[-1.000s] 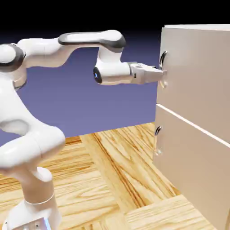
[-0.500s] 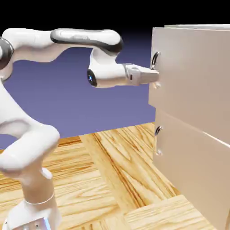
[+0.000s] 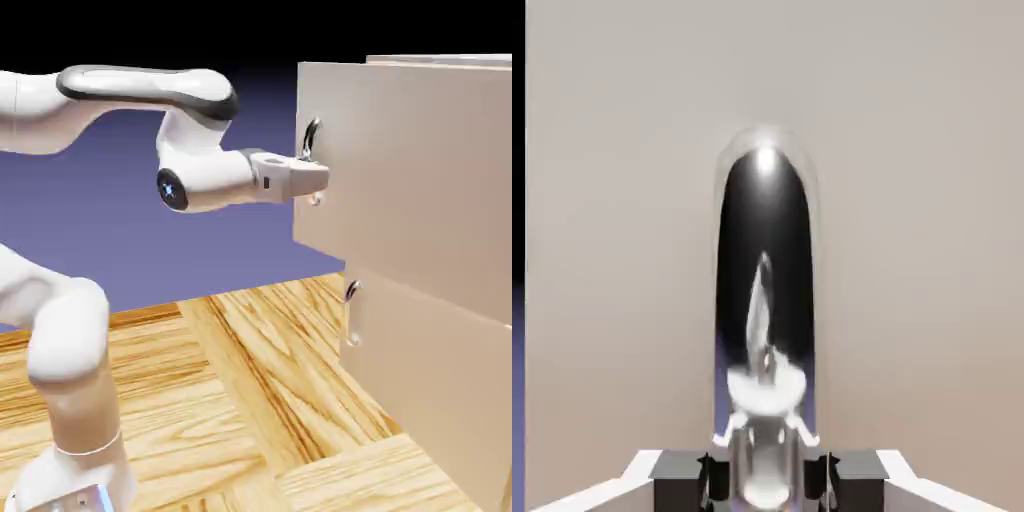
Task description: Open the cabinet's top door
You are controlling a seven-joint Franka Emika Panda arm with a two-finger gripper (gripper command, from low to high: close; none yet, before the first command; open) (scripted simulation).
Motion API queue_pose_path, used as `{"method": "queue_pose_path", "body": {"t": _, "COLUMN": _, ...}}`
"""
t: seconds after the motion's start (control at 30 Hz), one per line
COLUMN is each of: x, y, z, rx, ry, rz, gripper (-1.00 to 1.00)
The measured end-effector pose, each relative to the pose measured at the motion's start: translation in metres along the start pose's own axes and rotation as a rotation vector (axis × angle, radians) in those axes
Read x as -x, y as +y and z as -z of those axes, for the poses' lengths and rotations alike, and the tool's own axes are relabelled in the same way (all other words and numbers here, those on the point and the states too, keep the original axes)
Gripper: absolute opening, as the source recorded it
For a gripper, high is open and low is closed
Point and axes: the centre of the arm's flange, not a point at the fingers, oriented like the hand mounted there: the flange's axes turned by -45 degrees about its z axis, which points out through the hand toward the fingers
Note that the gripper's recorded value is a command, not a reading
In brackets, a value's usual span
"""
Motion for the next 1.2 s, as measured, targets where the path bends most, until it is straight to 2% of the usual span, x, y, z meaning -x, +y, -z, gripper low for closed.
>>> {"method": "queue_pose_path", "body": {"t": 0.5, "x": 0.000, "y": 0.035, "z": 0.081, "rx": -0.189, "ry": -0.002, "rz": 0.002, "gripper": -1.00}}
{"method": "queue_pose_path", "body": {"t": 0.87, "x": 0.000, "y": 0.041, "z": 0.091, "rx": -0.214, "ry": -0.001, "rz": 0.001, "gripper": -1.00}}
{"method": "queue_pose_path", "body": {"t": 1.2, "x": 0.000, "y": 0.066, "z": 0.129, "rx": -0.312, "ry": 0.000, "rz": 0.002, "gripper": -1.00}}
